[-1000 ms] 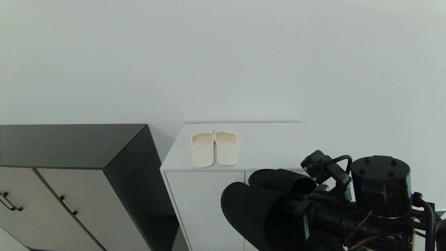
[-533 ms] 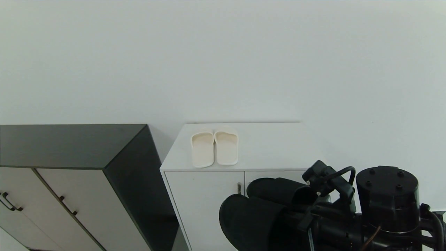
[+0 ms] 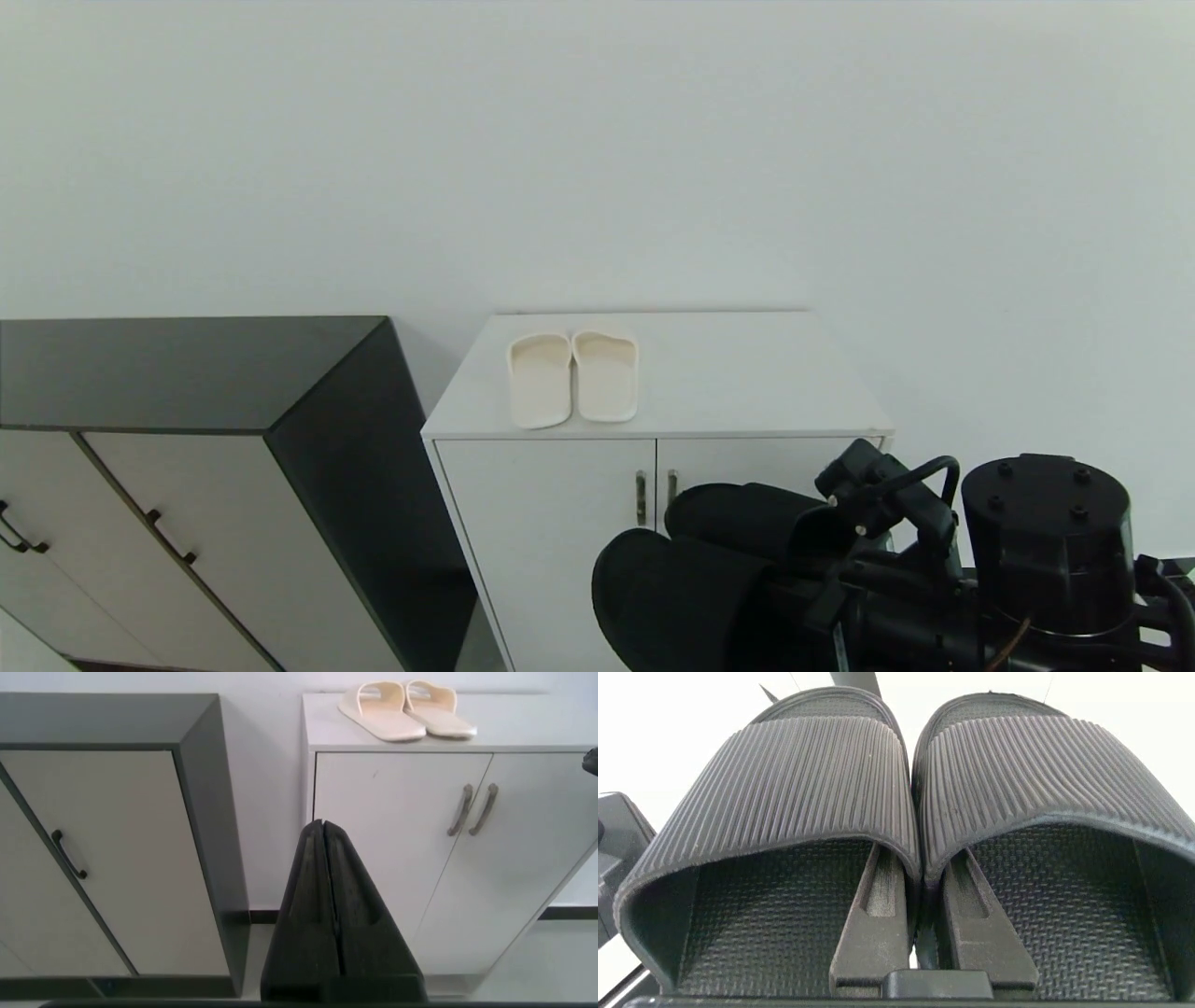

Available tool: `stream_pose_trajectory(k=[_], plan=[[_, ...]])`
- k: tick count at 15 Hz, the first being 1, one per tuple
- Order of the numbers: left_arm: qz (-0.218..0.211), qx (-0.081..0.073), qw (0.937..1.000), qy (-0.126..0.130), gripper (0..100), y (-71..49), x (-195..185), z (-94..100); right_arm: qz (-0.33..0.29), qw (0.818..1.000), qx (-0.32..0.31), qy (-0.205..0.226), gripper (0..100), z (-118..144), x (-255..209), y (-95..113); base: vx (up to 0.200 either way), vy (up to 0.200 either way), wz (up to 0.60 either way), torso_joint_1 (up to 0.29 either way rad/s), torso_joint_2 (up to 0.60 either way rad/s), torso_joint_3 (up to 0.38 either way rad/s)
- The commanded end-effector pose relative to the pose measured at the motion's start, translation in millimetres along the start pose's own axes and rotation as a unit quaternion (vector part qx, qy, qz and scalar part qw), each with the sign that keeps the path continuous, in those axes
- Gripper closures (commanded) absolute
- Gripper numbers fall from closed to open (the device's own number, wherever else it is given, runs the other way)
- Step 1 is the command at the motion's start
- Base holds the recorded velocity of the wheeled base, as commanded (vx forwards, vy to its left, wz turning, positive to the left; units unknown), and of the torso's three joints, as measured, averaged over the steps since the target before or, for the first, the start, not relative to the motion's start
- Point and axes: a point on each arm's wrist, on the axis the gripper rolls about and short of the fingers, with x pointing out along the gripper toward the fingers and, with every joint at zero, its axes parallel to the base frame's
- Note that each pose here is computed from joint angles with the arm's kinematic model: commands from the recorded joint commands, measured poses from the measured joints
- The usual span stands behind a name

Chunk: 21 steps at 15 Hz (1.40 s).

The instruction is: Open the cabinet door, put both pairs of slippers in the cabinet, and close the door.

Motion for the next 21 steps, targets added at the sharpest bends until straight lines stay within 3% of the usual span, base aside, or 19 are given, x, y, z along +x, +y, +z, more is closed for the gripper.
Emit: stream_pose_trajectory(k=[1, 8, 9, 14, 21], plan=[[0.001, 0.0, 1.0, 0.001, 100, 0.0, 0.2, -0.3, 0.001, 1.0, 0.0, 0.002, 100, -1.2, -0.4, 0.3, 0.0, 0.0, 0.0, -0.163, 0.37, 0.217], [-0.001, 0.003, 1.0, 0.001, 100, 0.0, 0.2, -0.3, 0.002, 1.0, -0.001, 0.007, 100, -3.4, 0.3, 0.8, 0.0, 0.0, 0.0, -0.199, 0.46, 0.258], [-0.001, 0.003, 1.0, 0.001, 0, -0.1, 0.1, 0.0, 0.003, 1.0, -0.002, 0.008, 100, -3.8, 0.7, 1.1, 0.0, 0.0, 0.0, -0.242, 0.55, 0.32], [-0.001, 0.011, 0.9999, 0.001, 0, -0.1, 0.1, 0.0, 0.004, 1.0, -0.002, 0.013, 100, -5.7, 2.6, 1.9, 0.0, 0.0, 0.0, -0.219, 0.54, 0.32], [-0.007, 0.006, 0.9999, 0.011, 0, -0.3, 1.3, 0.5, 0.008, 1.0, -0.013, 0.023, 100, -10.8, 3.0, 3.5, 0.0, 0.0, 0.0, -0.183, 0.5, 0.318]])
